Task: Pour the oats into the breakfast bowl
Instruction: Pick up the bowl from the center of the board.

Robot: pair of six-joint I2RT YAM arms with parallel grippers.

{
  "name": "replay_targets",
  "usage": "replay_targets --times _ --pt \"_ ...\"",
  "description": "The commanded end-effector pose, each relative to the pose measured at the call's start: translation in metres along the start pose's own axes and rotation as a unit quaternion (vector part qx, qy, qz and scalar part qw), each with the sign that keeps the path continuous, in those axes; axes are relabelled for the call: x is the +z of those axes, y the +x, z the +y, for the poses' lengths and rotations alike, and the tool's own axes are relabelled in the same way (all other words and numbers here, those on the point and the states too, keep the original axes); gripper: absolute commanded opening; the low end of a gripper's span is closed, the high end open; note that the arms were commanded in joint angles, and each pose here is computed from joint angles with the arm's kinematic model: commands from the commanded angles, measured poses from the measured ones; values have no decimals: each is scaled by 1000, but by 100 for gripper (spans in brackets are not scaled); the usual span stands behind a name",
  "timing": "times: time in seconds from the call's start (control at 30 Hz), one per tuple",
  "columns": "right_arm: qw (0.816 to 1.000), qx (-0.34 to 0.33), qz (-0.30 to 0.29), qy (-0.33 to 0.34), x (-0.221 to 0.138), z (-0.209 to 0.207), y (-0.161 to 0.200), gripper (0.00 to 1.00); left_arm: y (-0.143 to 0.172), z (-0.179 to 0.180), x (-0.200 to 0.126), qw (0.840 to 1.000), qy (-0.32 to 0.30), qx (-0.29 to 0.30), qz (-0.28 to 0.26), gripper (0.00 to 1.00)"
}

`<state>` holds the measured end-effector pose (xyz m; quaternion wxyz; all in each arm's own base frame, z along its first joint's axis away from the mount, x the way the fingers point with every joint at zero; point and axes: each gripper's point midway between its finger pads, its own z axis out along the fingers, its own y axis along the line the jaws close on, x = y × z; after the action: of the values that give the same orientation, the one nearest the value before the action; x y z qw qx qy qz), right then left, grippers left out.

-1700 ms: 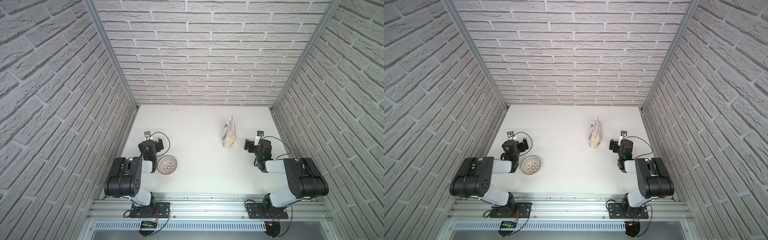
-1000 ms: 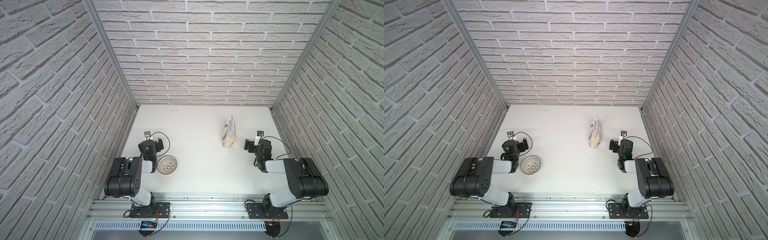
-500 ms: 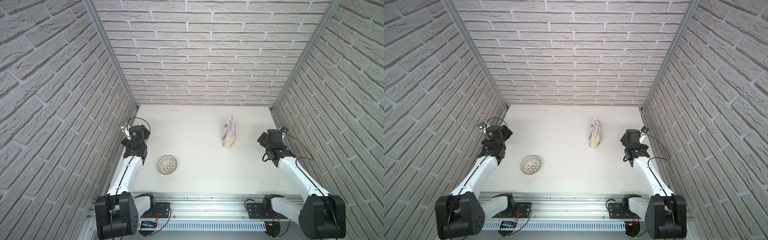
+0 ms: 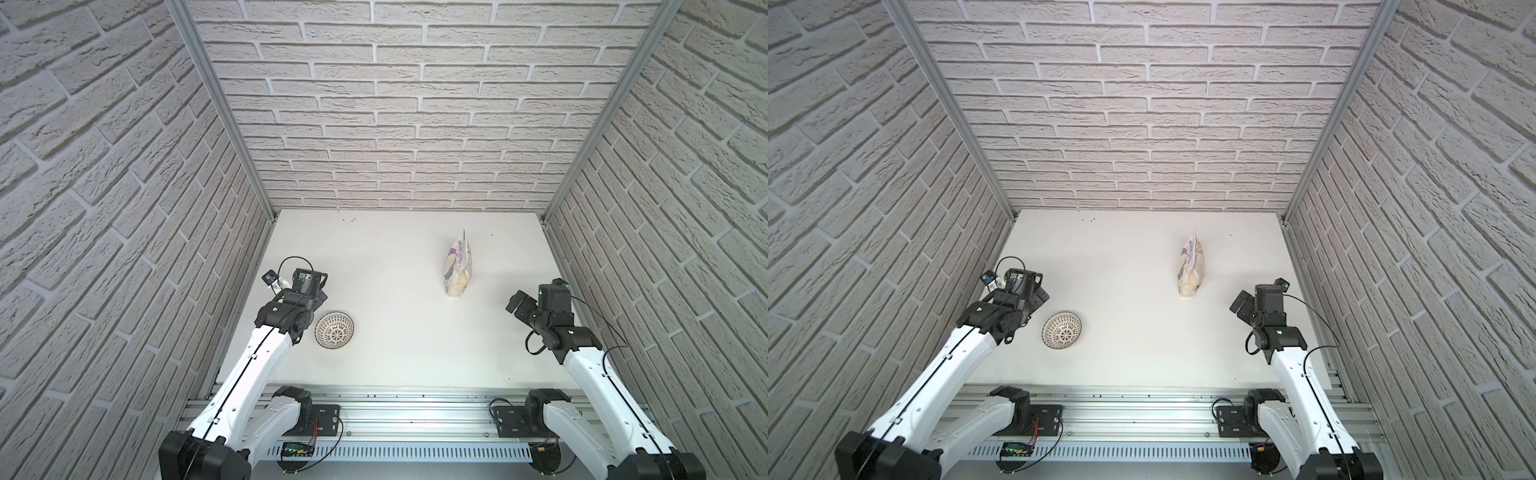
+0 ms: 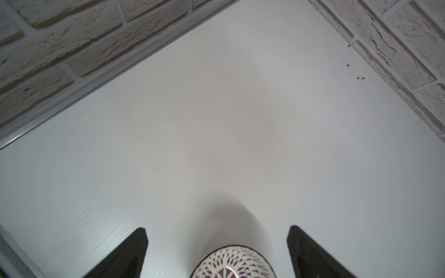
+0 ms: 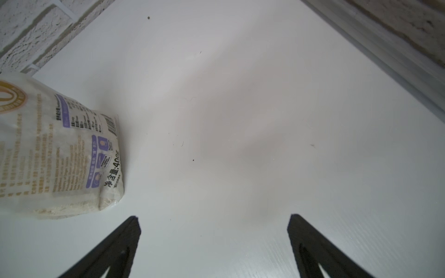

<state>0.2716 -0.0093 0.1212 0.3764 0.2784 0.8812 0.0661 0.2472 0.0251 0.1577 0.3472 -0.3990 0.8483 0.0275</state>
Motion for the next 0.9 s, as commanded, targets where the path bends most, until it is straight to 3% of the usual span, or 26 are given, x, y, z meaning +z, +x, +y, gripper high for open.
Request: replay_targets --times 0.0,0.2,0.33,0.47,0.73,0.87 --pt "999 6 6 -50 -2 19 0 99 39 25 -1 998 -13 -15 54 87" --pt "997 4 16 -81 -3 30 4 98 86 27 6 990 20 -30 133 73" --pt "995 -1 23 -98 -2 37 7 98 100 41 9 989 -6 -31 144 70" --pt "994 -5 33 -105 1 41 10 97 118 43 21 986 -7 -37 160 61" --pt "993 -14 46 -111 6 47 17 96 118 37 30 987 -11 -40 156 50" --pt "992 -20 47 -119 6 51 18 94 119 34 37 987 -8 -45 152 36"
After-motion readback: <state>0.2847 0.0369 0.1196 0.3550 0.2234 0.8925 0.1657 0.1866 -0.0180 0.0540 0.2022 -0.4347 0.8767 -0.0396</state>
